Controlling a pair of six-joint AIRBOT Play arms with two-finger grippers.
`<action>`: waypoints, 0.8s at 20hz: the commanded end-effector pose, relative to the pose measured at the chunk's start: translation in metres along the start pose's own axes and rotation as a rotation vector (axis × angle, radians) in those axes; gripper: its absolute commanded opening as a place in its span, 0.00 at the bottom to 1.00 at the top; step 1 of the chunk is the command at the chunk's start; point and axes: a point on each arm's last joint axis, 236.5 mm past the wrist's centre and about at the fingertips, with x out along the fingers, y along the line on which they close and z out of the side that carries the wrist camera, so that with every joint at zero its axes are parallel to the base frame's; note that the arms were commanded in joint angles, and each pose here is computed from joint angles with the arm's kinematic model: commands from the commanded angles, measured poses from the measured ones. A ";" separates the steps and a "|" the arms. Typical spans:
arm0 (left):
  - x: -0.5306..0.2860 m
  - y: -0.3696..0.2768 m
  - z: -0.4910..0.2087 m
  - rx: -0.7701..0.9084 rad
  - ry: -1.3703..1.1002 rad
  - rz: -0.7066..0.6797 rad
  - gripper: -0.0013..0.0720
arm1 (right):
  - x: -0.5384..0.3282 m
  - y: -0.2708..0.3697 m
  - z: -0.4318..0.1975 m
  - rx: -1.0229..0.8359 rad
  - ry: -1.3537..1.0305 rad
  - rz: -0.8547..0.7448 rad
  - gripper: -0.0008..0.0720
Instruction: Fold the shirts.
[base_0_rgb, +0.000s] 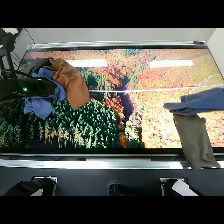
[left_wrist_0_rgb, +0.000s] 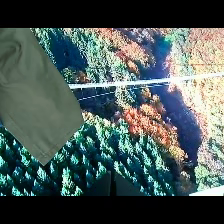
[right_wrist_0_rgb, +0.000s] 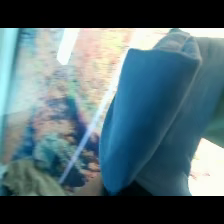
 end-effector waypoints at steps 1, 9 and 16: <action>0.000 0.000 0.000 0.016 -0.001 0.001 0.05 | -0.014 -0.077 -0.013 0.048 0.047 -0.334 0.07; 0.000 0.000 0.000 0.035 0.000 0.000 0.05 | -0.051 -0.187 -0.024 0.165 0.008 -0.791 0.07; 0.000 0.000 0.000 0.034 0.000 0.000 0.05 | -0.009 -0.270 -0.104 0.317 0.071 -0.895 0.07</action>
